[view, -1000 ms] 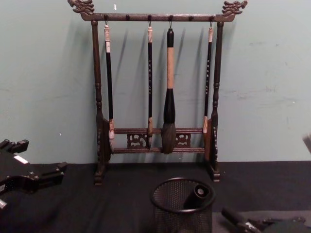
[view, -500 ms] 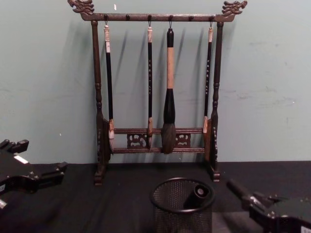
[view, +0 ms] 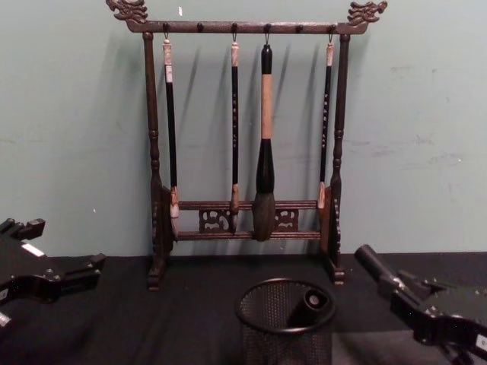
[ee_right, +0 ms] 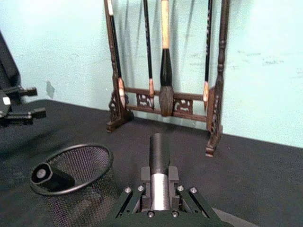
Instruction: Pick up the water-based marker from the table and place it into the pen holder.
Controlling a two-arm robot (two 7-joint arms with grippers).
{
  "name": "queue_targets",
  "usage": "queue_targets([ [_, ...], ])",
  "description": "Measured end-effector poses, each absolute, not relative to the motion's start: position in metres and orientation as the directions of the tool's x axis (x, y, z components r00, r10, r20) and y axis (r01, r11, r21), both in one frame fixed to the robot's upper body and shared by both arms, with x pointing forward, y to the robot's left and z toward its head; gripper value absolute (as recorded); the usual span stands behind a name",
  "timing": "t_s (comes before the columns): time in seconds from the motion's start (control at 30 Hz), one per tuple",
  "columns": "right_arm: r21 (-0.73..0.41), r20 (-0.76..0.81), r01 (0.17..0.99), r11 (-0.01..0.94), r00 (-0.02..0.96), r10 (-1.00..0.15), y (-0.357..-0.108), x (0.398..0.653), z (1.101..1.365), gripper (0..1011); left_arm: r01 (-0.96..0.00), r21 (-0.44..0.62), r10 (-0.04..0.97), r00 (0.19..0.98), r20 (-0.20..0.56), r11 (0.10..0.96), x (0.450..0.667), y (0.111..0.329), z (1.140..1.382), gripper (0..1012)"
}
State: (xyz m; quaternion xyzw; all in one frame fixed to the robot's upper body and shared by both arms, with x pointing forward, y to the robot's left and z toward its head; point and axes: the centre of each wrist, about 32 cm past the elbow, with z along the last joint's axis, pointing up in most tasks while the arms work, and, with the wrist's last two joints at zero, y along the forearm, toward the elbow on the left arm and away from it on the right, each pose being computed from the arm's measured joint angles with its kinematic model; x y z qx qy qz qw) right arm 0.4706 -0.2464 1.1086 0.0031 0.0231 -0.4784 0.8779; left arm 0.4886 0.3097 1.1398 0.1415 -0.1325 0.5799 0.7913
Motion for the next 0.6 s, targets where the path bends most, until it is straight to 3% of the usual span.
queue_targets([
  [0.6, 0.11, -0.044, 0.815, 0.569, 0.576, -0.816, -0.2495, 0.4686, 1.1031, 214, -0.955, 0.07, 0.88, 0.292, 0.374, 0.287, 0.4886, 0.3097, 1.1398, 1009],
])
